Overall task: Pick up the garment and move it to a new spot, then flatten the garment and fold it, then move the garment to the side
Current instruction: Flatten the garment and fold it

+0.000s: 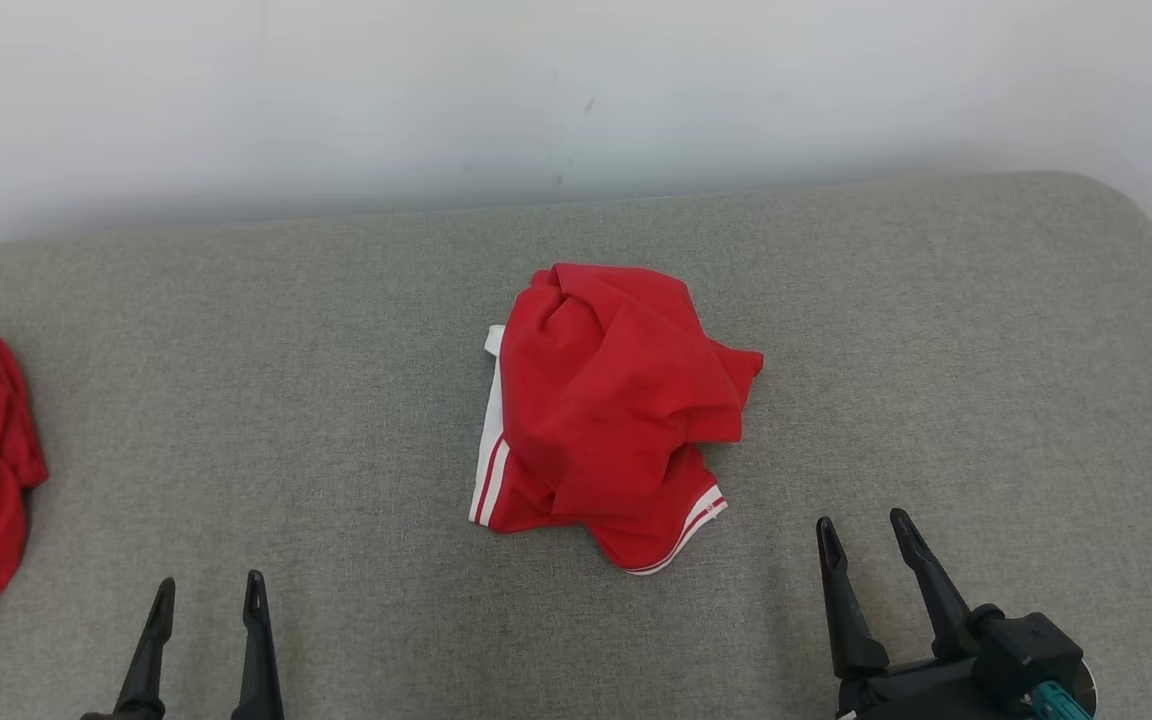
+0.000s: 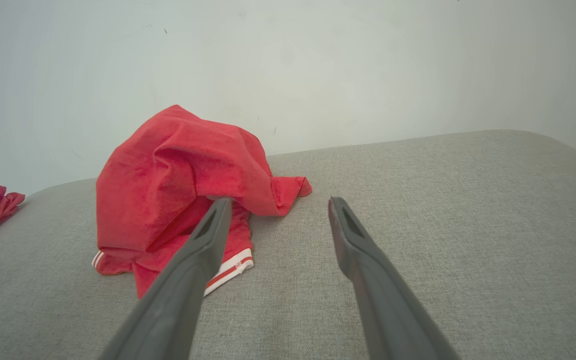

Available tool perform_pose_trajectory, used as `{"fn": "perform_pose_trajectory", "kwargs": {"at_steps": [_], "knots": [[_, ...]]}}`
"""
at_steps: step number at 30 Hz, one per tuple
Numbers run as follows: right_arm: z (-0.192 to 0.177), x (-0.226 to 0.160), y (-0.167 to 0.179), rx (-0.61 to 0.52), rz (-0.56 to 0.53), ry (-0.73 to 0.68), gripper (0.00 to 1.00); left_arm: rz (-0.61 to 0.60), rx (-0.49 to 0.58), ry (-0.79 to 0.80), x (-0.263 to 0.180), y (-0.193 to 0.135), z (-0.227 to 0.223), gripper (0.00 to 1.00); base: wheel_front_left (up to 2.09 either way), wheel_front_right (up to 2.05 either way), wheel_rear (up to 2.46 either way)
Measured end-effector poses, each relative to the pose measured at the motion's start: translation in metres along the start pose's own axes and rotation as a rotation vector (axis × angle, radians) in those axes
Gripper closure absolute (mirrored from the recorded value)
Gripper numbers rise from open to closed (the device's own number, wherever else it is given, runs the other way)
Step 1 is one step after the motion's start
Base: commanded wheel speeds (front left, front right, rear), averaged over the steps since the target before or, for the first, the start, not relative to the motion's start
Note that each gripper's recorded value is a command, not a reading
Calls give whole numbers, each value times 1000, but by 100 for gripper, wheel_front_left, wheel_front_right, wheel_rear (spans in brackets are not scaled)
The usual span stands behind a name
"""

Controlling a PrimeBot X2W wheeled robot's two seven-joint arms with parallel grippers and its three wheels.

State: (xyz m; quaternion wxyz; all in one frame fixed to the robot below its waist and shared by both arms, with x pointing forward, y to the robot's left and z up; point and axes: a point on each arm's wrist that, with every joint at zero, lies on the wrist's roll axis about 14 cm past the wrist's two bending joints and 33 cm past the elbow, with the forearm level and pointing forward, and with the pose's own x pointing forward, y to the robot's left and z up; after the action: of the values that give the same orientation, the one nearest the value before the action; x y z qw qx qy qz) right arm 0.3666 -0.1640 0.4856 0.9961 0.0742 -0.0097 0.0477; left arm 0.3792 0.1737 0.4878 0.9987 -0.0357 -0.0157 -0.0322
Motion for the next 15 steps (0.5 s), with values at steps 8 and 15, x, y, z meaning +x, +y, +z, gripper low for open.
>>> {"fn": "perform_pose_trajectory", "kwargs": {"at_steps": [8,15], "knots": [[2,-1,1,0,2,-5,0,0,0,-2,-1,0,1,0,0,0,0],[1,-2,1,0,3,-4,0,0,-2,-2,-1,0,1,0,0,0,0]]}}
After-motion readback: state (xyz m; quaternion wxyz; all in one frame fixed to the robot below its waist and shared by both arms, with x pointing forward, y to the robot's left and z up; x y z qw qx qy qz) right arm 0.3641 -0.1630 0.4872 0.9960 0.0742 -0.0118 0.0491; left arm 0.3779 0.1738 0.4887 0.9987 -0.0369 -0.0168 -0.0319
